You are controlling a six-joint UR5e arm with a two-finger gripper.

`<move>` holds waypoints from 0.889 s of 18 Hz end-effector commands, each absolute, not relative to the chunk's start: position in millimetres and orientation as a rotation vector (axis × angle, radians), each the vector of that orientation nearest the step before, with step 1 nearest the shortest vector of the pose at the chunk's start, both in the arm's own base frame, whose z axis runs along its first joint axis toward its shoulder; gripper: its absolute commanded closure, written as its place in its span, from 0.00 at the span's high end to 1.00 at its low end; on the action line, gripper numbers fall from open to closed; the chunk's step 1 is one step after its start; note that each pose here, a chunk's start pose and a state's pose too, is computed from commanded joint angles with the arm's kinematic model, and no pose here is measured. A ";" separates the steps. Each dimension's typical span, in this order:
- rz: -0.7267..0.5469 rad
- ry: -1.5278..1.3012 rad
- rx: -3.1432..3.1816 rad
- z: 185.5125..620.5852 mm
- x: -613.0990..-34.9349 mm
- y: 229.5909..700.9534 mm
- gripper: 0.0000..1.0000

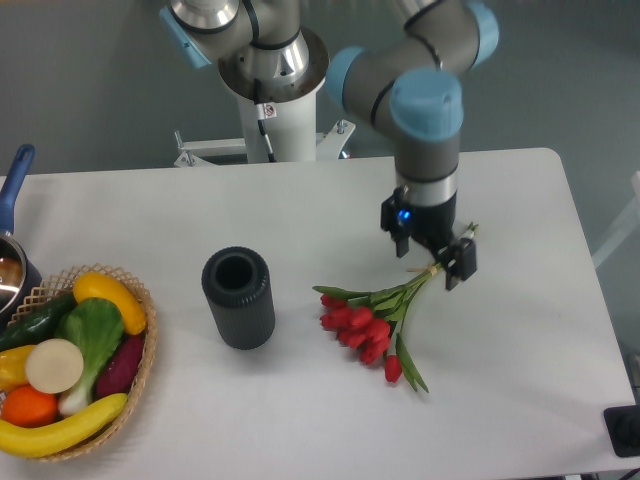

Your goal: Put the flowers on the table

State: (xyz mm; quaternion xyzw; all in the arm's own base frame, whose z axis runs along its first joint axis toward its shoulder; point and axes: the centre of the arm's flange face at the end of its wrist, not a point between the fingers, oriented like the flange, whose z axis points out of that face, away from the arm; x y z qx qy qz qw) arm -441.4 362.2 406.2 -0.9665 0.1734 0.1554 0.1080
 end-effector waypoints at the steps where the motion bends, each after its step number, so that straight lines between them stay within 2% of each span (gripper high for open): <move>1: 0.445 0.517 -2.843 416.0 -445.5 351.5 1.00; 5: 0.438 0.652 -2.857 441.0 -456.7 303.7 1.00; 10: 0.363 0.760 -2.811 451.8 -468.8 241.1 1.00; 16: 0.318 0.828 -2.810 452.5 -472.0 201.9 1.00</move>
